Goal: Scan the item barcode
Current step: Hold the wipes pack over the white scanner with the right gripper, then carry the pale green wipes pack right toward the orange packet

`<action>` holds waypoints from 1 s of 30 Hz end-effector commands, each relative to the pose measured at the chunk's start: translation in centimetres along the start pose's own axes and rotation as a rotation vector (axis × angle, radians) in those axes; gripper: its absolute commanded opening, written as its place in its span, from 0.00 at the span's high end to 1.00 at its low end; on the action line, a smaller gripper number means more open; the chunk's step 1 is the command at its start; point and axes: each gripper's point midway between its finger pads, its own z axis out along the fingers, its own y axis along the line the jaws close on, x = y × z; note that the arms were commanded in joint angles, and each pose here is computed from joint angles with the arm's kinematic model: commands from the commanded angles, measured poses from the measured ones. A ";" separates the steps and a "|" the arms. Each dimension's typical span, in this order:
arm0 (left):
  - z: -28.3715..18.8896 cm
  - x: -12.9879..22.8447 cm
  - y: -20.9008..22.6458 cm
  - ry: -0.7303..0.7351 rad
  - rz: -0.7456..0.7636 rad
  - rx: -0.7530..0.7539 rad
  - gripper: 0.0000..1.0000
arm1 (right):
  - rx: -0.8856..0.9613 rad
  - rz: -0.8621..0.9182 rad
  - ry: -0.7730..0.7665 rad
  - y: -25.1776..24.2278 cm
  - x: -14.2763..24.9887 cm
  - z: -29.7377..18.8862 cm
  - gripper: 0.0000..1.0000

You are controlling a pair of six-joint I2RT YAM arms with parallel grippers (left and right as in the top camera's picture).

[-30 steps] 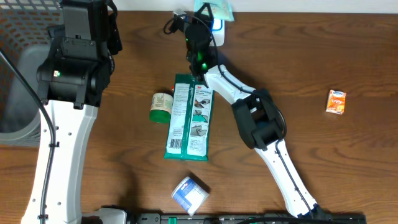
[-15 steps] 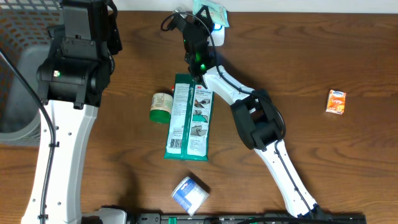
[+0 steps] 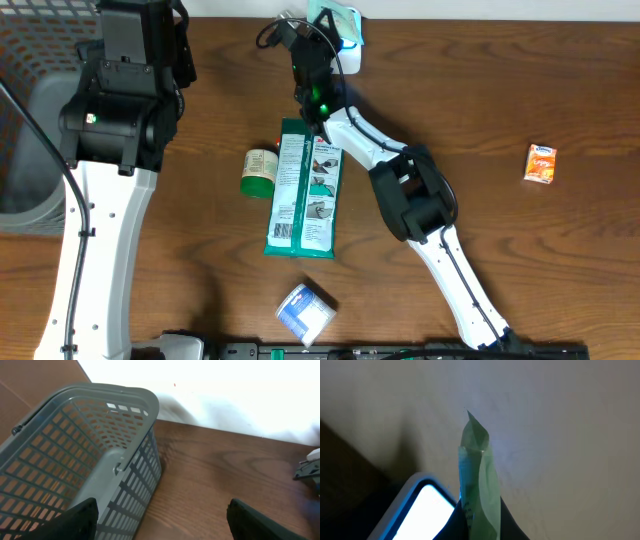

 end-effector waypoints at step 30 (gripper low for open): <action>0.1 0.0 0.2 0.000 0.002 -0.014 0.17 | -0.848 0.919 0.298 -23.7 2.0 -12.2 0.99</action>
